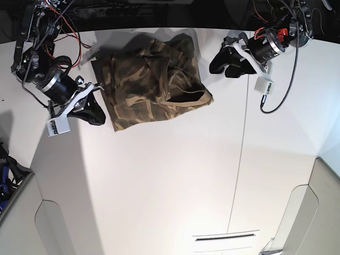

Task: Fold the T-shirt properly
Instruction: 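Release the folded end and raise both grippers, then grasp the folded bundle's edges with both grippers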

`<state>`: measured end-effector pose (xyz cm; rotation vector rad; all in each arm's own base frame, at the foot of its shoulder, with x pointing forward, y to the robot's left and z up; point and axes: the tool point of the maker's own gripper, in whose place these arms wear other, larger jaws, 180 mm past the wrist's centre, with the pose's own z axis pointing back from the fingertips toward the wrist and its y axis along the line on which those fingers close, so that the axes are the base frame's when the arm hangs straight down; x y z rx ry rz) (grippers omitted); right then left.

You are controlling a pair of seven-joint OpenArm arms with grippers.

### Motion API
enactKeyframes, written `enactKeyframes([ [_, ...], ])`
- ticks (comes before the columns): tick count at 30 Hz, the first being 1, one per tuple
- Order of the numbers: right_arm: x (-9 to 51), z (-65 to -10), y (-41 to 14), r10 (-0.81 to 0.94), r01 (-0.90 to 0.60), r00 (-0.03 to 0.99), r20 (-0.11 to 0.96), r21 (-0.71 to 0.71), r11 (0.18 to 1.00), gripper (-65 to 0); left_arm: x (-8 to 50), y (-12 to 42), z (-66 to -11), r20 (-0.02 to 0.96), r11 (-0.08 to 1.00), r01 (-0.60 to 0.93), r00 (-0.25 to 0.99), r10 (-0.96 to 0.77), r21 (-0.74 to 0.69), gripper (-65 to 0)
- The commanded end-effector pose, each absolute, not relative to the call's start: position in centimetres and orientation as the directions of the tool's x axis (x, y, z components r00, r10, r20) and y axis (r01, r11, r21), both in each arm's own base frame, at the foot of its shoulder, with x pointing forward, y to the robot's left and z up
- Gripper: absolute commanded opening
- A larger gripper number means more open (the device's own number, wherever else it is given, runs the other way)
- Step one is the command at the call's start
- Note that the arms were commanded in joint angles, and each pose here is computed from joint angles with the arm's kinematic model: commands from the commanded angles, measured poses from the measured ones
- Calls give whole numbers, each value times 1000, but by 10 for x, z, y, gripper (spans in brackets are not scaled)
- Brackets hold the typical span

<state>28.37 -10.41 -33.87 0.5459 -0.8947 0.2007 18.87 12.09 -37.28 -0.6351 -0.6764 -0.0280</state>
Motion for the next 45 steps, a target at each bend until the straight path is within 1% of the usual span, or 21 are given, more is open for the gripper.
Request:
enactKeyframes([
  [1,289,-328,-98,-69,-414,586,808,371,831,-650,193,119,-362,624,803,256,762,174,-537,-245],
  [4,282,-335,-77,-35,-458,611,791,389,799,-650,193,119,-362,624,803,256,762,174,-537,-245],
  [8,266,-342,-38,44,-545,638,769,411,731,-650,193,121,-362,626,805,254,760,177,-536,-245],
  [10,254,-343,-17,77,-585,654,753,438,682,-650,195,124,-358,636,808,253,749,184,-532,-245],
  [14,225,-339,24,118,-653,671,732,508,561,-650,202,142,-338,693,836,257,696,187,-485,-245],
  [18,199,-334,51,157,-698,664,731,530,482,-650,206,165,-317,742,869,238,642,195,-435,-245],
  [22,183,-329,68,186,-727,652,735,538,426,-650,207,174,-306,755,868,226,616,224,-443,-245],
  [26,180,-320,75,187,-749,631,753,527,403,-650,205,166,-301,755,841,262,613,233,-473,-245],
  [28,183,-312,74,177,-761,609,773,506,406,-650,202,161,-295,757,816,287,601,255,-502,-246],
  [30,192,-303,70,160,-773,575,802,469,428,-650,200,154,-291,751,792,302,600,275,-531,-253],
  [31,199,-299,66,155,-778,554,818,443,446,-650,200,150,-291,746,781,312,606,276,-541,-286],
  [32,207,-295,61,155,-781,534,831,415,466,-650,199,146,-291,742,771,322,612,274,-550,-335],
  [34,227,-288,48,151,-779,495,855,360,514,-650,197,132,-291,728,740,350,632,266,-574,-463],
  [35,238,-285,40,148,-772,477,866,333,541,-650,195,124,-292,720,722,366,645,258,-587,-515],
  [36,249,-282,31,148,-762,461,875,305,571,-650,192,115,-294,709,704,382,661,244,-598,-550],
  [37,260,-279,22,148,-750,446,883,279,599,-650,189,105,-296,699,685,397,676,232,-611,-566],
  [41,300,-266,-18,135,-678,400,907,193,709,-650,177,63,-301,670,601,461,721,174,-653,-566],
  [43,315,-266,-34,129,-642,399,908,176,746,-650,172,43,-304,665,570,489,734,139,-660,-566],
  [45,326,-273,-46,114,-608,421,900,187,772,-650,167,27,-306,664,548,514,740,106,-660,-566],
])
